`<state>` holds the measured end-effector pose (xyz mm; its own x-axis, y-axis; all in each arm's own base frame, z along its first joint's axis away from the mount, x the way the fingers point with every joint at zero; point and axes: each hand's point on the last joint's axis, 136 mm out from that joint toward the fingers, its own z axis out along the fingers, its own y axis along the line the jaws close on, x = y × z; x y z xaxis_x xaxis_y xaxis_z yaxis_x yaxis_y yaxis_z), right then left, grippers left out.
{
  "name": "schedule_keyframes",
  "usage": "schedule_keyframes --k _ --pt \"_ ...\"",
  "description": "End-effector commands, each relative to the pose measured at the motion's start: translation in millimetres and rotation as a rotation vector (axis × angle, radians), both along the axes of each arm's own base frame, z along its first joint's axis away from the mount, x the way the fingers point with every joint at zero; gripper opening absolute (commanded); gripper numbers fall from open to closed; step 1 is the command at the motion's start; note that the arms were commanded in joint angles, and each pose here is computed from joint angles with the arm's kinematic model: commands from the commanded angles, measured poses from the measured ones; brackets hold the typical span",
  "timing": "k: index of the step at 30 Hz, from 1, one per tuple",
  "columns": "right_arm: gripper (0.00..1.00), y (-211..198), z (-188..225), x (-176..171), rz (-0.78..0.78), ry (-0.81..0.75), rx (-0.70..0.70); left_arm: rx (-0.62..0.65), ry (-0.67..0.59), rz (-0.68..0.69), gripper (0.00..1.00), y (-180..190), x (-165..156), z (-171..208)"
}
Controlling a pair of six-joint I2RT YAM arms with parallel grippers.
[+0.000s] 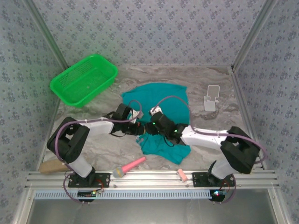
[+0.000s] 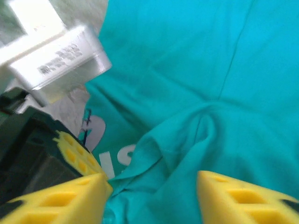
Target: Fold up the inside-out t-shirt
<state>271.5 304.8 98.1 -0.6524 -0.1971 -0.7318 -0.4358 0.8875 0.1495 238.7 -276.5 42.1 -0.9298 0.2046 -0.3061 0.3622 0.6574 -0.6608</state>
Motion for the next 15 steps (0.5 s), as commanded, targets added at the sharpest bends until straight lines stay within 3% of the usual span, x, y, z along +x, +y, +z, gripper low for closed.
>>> schedule_keyframes --k 1,4,6,9,15 --pt "0.44 -27.1 -29.5 -0.6 -0.204 0.110 -0.067 -0.073 0.013 0.001 0.00 -4.0 -7.4 8.4" --pt "0.35 -28.4 -31.2 6.6 -0.205 0.149 -0.075 -0.079 0.000 0.031 0.02 0.3 -6.3 8.0" --pt "0.18 -28.3 -31.3 9.0 -0.174 0.164 -0.078 -0.093 -0.023 0.051 0.03 2.1 -3.0 12.2" --pt "0.00 -20.6 -21.5 10.8 -0.110 0.211 0.024 -0.106 -0.051 0.058 0.04 2.3 0.1 20.0" --pt "0.00 -17.4 26.1 -5.2 0.186 0.318 0.398 -0.096 -0.102 0.069 0.05 9.3 2.5 21.1"
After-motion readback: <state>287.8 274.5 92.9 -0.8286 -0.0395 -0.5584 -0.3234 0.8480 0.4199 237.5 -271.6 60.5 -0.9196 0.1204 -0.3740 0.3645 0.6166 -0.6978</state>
